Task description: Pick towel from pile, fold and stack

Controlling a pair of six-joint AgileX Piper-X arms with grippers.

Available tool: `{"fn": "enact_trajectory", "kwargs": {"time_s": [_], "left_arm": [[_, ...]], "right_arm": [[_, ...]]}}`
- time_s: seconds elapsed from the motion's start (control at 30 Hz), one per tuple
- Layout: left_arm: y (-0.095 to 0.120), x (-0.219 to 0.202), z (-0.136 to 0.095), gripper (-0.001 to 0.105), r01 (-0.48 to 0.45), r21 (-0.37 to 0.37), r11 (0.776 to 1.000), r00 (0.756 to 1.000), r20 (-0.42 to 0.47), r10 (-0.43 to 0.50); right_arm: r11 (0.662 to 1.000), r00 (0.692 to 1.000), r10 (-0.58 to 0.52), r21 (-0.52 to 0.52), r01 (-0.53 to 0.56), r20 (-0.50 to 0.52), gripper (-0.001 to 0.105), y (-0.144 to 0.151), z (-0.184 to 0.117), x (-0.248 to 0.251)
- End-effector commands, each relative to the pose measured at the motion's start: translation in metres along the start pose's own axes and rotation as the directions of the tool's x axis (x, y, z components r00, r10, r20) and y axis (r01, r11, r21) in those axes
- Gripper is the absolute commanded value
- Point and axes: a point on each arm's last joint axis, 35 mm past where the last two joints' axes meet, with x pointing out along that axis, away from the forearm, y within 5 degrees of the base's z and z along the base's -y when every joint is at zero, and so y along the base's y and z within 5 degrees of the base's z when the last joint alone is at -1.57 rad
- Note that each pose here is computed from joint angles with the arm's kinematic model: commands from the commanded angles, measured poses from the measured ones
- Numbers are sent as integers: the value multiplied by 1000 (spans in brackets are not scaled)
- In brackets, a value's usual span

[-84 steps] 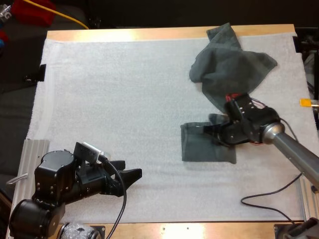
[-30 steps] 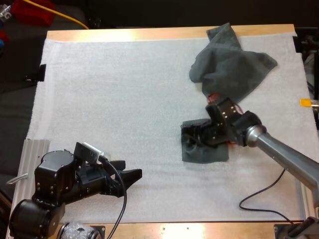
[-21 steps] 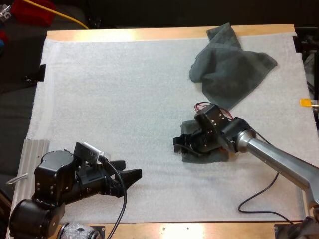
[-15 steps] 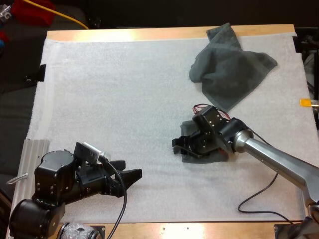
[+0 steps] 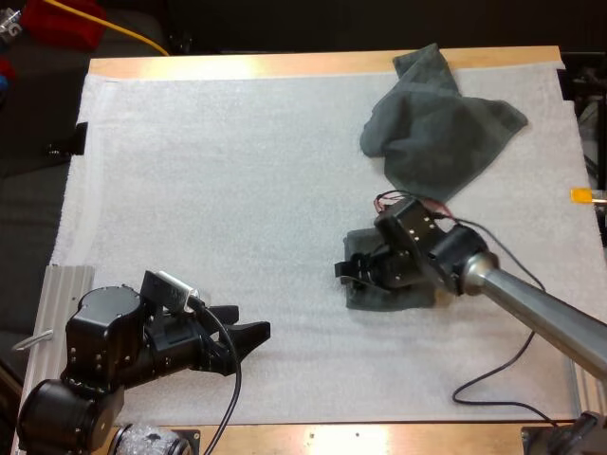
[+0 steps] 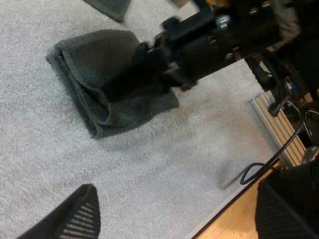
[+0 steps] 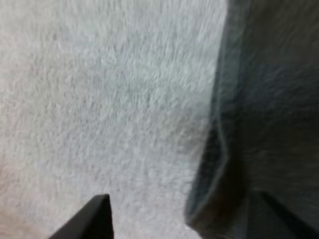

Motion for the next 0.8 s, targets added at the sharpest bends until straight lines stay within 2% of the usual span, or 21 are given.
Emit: {"fn": "enact_trajectory", "kwargs": {"time_s": [0.0, 0.13, 0.43, 0.77], "left_arm": [[-3, -1, 1, 63, 18, 17, 1000, 1000, 2, -18], [-4, -1, 3, 63, 26, 34, 999, 999, 20, -27], [-9, -2, 10, 63, 75, 91, 993, 995, 64, -81], [-9, -2, 10, 63, 79, 92, 993, 994, 62, -85]], "right_arm": [[999, 1000, -29, -29, 30, 11, 56, 2, -2, -11], [997, 999, -28, -75, 30, 35, 56, 7, -6, -35], [991, 988, -88, -88, 100, 129, 56, 14, -19, -89], [989, 969, -88, -98, 113, 230, 57, 19, -43, -144]]}}
